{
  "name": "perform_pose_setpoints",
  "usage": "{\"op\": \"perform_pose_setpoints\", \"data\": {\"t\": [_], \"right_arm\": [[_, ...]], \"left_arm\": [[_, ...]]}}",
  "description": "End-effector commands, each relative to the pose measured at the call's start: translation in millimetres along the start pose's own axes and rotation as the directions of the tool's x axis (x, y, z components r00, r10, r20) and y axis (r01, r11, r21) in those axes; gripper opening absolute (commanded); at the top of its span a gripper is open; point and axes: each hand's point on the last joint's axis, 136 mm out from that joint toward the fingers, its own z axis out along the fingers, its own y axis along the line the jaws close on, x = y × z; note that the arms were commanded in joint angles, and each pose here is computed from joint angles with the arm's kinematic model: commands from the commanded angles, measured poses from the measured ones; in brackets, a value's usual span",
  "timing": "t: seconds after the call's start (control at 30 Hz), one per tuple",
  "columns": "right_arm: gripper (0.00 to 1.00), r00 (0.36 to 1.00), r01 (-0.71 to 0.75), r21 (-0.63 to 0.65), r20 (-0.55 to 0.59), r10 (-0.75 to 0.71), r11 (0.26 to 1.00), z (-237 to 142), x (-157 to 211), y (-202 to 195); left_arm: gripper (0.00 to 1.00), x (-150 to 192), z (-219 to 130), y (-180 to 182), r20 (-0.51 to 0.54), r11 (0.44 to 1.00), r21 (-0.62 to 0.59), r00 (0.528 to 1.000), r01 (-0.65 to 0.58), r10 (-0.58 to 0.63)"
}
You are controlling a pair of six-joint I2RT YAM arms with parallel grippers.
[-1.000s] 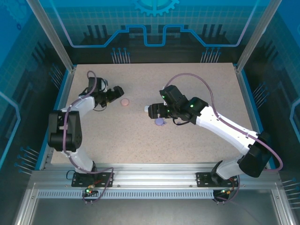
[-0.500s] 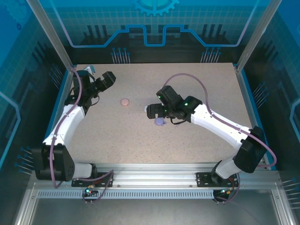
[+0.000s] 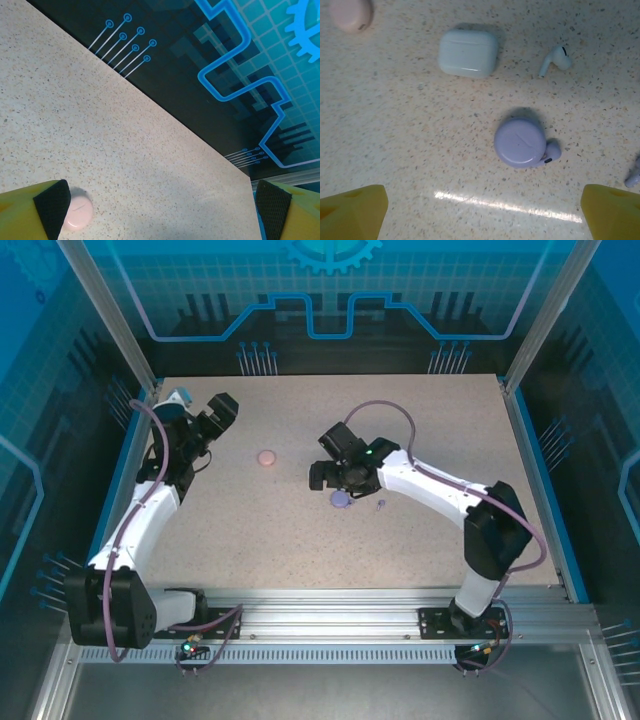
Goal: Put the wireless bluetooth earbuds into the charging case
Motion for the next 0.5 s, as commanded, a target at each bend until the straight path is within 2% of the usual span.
{"op": "perform_pose_setpoints", "data": {"t": [0.0, 0.1, 0.13, 0.33, 0.47], "right_arm": [[1.0, 0.998, -0.056, 0.023, -0.032, 0.057, 0.998, 15, -5, -3], [1.0, 0.995, -0.075, 0.043, -0.06, 0.078, 0.996, 34, -4, -8], [1.0, 0.995, -0.076, 0.037, -0.067, 0.079, 0.996, 40, -5, -7], [0.99, 0.995, -0.058, 0.036, -0.084, 0.061, 0.998, 58, -17, 4], [0.97, 0.993, -0.06, 0.051, -0.094, 0.065, 0.997, 66, -31, 16]], "left_arm": [[0.99, -4, 3, -10, -0.006, 0.998, 0.03, 0.999, 0.048, -0.048], [0.99, -11, 2, -11, 0.058, 0.996, 0.069, 0.997, 0.049, -0.053], [0.99, -13, 2, -8, 0.067, 0.997, 0.049, 0.996, 0.063, -0.066], [0.99, -6, 2, -18, -0.012, 0.997, 0.053, 0.998, 0.059, -0.058], [0.99, 4, 2, -14, -0.044, 1.0, 0.008, 0.999, 0.019, -0.019]]}}
